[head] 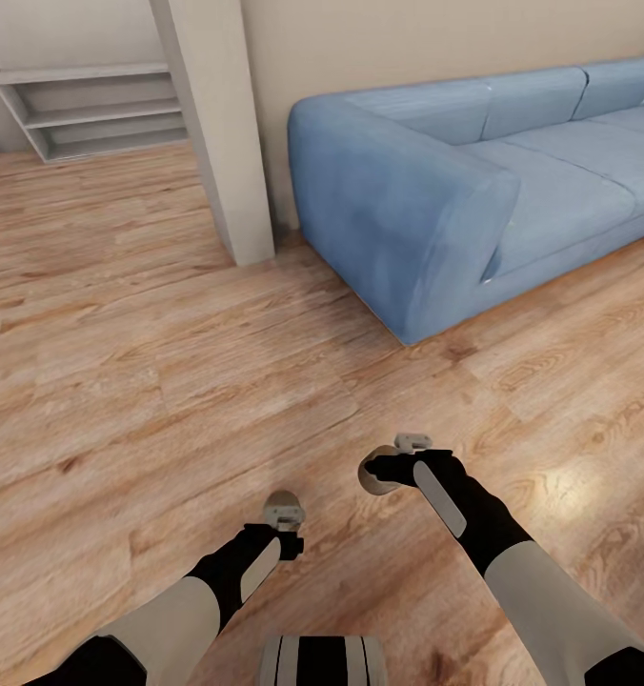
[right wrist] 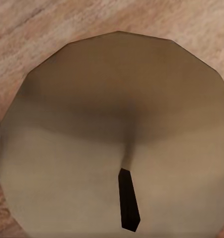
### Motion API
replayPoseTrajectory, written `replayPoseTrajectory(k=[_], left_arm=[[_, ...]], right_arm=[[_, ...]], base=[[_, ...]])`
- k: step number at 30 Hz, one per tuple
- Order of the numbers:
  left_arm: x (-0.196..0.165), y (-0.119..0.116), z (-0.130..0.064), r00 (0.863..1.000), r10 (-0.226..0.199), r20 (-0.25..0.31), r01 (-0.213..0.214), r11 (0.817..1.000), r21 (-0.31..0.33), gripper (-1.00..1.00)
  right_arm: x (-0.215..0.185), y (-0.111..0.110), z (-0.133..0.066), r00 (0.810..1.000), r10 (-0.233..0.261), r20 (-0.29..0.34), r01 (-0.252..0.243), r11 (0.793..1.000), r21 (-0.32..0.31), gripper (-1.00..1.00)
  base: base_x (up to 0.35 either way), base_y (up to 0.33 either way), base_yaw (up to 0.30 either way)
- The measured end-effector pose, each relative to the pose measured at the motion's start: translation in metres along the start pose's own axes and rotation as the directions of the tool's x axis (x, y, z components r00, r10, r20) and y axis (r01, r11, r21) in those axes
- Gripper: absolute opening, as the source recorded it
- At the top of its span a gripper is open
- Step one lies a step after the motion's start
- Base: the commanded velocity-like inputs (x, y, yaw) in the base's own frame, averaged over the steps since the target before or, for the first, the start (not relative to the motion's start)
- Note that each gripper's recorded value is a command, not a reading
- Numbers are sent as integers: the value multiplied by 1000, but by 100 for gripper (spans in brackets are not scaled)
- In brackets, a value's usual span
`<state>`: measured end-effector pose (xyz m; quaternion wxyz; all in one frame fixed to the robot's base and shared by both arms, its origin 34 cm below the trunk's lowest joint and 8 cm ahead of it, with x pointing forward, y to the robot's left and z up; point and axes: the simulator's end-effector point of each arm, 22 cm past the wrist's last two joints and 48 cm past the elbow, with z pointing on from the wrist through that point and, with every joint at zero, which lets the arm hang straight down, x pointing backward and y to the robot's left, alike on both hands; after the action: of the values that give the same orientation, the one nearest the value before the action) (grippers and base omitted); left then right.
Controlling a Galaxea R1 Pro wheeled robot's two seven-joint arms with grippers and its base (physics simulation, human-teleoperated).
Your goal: Place each of the two pumpkins and all three candles from the living room inside a cabinet in the living room (use any cabinet), then make sure every cabinet is closed, and position the cauldron so it is next to a table in the living room.
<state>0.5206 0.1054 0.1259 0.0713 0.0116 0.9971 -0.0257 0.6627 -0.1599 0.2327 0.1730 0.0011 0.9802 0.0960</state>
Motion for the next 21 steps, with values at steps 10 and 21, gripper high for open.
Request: replayPoseTrajectory(k=[10, 21], left_arm=[[7, 3, 2, 1000, -1, -13, 1, 1000, -7, 100], [7, 3, 2, 1000, -1, -13, 0, 1000, -7, 100]], right_arm=[[0, 0, 0, 1000, 0, 0, 0, 1000, 0, -100], [0, 0, 0, 1000, 0, 0, 0, 1000, 0, -100]], base=[[95, 0, 0], [65, 0, 0]])
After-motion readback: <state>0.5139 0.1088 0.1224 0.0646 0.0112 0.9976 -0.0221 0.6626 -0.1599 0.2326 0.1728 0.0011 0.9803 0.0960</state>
